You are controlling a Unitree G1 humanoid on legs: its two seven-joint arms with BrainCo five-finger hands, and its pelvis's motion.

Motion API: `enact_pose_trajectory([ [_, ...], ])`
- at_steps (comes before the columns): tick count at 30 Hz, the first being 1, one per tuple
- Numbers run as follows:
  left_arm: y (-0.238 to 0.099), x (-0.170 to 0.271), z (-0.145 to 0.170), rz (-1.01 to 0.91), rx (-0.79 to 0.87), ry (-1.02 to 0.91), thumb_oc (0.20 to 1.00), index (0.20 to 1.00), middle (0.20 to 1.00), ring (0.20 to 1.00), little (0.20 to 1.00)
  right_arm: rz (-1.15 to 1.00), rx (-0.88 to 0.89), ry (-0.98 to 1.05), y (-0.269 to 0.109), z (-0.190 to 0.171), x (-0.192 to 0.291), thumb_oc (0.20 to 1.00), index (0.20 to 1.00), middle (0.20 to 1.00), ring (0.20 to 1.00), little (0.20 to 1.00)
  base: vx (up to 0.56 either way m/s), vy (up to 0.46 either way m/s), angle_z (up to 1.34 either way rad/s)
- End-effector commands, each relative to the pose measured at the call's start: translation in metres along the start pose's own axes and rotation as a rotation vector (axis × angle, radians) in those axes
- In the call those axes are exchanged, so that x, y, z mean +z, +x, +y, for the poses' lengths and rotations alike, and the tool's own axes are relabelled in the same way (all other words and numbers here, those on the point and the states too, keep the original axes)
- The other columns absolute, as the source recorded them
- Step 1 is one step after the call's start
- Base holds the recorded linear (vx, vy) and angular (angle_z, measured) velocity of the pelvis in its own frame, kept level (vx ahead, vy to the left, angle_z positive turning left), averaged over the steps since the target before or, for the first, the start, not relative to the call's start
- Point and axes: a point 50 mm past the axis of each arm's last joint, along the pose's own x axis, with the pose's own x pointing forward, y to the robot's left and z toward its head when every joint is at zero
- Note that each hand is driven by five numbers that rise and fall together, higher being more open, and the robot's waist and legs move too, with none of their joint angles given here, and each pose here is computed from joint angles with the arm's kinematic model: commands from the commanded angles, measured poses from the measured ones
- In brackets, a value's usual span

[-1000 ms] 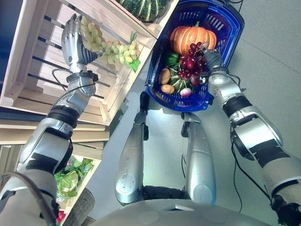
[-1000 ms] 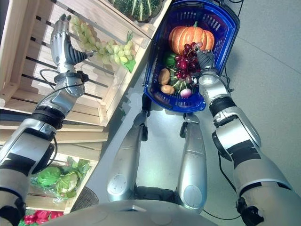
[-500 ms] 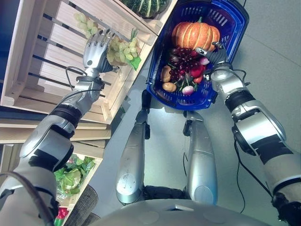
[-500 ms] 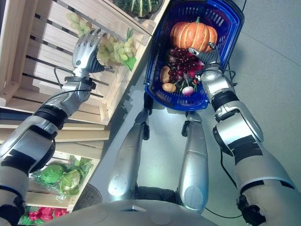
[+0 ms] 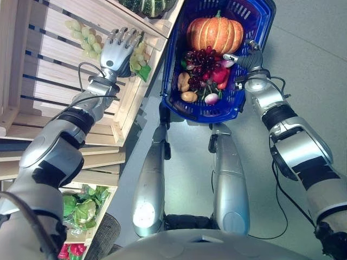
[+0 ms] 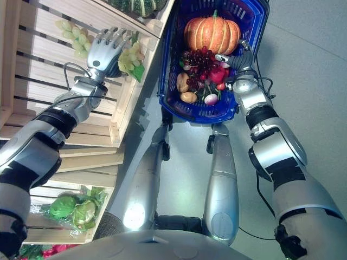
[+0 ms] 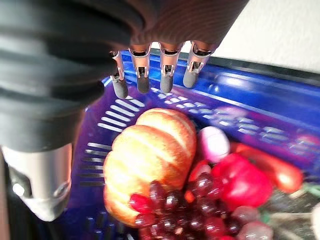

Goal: Pick up fruits and vegetables into the basket

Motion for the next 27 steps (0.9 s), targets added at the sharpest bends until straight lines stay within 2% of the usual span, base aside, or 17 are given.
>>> enact_pose_trajectory([
  [1,-0.001,-0.026,0.004,0.105,-0.001,0.062,1.000,1.000,1.000,1.000,1.000,-0.062,-0.005,0.034,-0.002,-0.008,0.004,1.000,1.000,1.000,1.000,1.000,0.00,0.000,0.00],
  [10,-0.025,-0.058,-0.015,0.288,-0.137,0.135,1.000,1.000,1.000,1.000,1.000,-0.151,0.010,0.165,-0.023,0.001,0.002,1.000,1.000,1.000,1.000,1.000,0.00,0.000,0.00],
  [20,-0.053,-0.080,-0.032,0.409,-0.207,0.180,1.000,1.000,1.000,1.000,1.000,-0.262,-0.026,0.342,-0.039,-0.013,0.012,1.000,1.000,1.000,1.000,1.000,0.00,0.001,-0.03],
  [27,-0.079,-0.091,-0.046,0.503,-0.246,0.201,1.000,1.000,1.000,1.000,1.000,-0.339,-0.186,0.478,-0.054,-0.035,0.006,1.000,1.000,1.000,1.000,1.000,0.01,0.021,-0.04],
])
